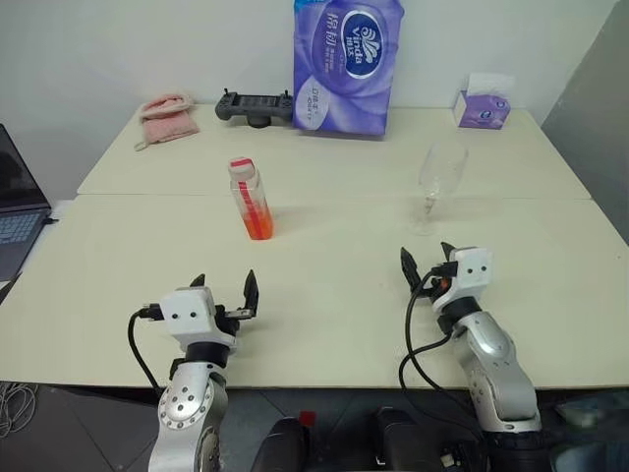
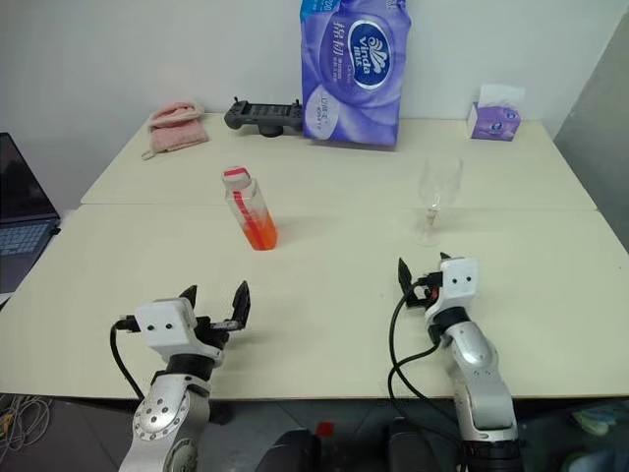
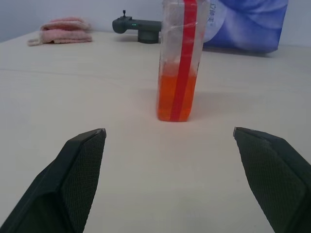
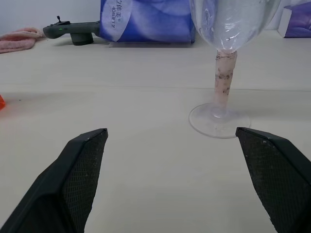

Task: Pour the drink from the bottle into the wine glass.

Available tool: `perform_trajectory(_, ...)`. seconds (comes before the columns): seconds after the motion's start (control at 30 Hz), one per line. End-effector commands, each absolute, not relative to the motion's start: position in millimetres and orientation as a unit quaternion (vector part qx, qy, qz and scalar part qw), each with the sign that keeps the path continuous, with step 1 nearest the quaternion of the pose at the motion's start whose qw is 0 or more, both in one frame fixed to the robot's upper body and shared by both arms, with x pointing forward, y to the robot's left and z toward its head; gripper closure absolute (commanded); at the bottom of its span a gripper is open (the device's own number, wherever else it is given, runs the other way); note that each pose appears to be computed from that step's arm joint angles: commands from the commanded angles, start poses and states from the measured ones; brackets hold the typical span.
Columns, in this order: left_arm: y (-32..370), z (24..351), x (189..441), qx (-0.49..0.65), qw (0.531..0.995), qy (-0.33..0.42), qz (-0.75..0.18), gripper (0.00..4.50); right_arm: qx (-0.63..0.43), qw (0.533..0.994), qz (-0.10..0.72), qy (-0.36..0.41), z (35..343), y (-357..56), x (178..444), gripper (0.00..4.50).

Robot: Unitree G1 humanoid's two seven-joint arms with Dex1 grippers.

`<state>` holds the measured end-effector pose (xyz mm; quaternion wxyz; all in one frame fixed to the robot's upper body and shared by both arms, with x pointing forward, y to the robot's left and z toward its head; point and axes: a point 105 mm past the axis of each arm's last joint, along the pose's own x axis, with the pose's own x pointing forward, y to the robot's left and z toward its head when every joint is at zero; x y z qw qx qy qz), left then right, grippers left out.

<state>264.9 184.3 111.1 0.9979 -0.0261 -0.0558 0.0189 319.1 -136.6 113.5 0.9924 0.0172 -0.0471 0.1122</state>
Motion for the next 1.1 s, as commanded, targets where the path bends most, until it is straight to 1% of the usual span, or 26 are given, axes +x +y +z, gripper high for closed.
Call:
perform_trajectory(0.03, 181.8, 120.4, 265.8, -0.024, 0.997, -0.072, 0.019, 0.03, 0.021, 0.989, 0.122, -0.076, 129.6, -133.8, 316.3, 0.00)
perform_trajectory(0.13, 181.3, 118.0, 267.4, -0.034, 0.997, -0.069, 0.019, 0.03, 0.020, 0.988, 0.135, -0.075, 129.8, -130.1, 314.9, 0.00)
perform_trajectory(0.23, 179.1, 121.7, 269.8, -0.032, 0.996, -0.080, 0.009, 0.03, 0.005, 0.979, 0.187, -0.079, 133.1, -115.3, 311.6, 0.00)
perform_trajectory(0.33, 179.9, 124.2, 275.5, -0.018, 0.996, -0.083, 0.011, 0.03, -0.013, 0.956, 0.280, -0.090, 145.1, -89.4, 306.6, 0.00)
perform_trajectory(0.4, 181.0, 128.2, 281.1, -0.009, 0.996, -0.090, 0.010, 0.03, -0.036, 0.932, 0.347, -0.095, 154.7, -71.1, 304.4, 0.00)
perform_trajectory(0.47, 182.7, 134.8, 289.3, -0.007, 0.995, -0.098, 0.009, 0.03, -0.036, 0.910, 0.401, -0.098, 170.5, -56.1, 307.9, 0.00)
perform_trajectory(0.6, 184.4, 145.0, 306.2, -0.007, 0.994, -0.112, 0.004, 0.03, -0.036, 0.882, 0.457, -0.109, 195.4, -39.2, 316.3, 0.00)
perform_trajectory(0.67, 184.9, 150.9, 316.5, -0.005, 0.993, -0.122, 0.000, 0.03, -0.037, 0.871, 0.476, -0.114, 205.3, -32.4, 319.6, 0.00)
perform_trajectory(0.8, 183.7, 160.6, 335.7, -0.003, 0.991, -0.135, -0.010, 0.03, -0.042, 0.860, 0.493, -0.121, 213.1, -26.4, 322.4, 0.00)
perform_trajectory(1.0, 182.5, 171.2, 363.5, 0.018, 0.988, -0.151, -0.023, 0.03, -0.045, 0.855, 0.502, -0.124, 214.5, -22.9, 323.0, 0.00)
perform_trajectory(1.1, 187.3, 174.8, 377.7, 0.019, 0.988, -0.154, -0.013, 0.03, -0.049, 0.854, 0.504, -0.121, 212.6, -23.4, 323.0, 0.00)
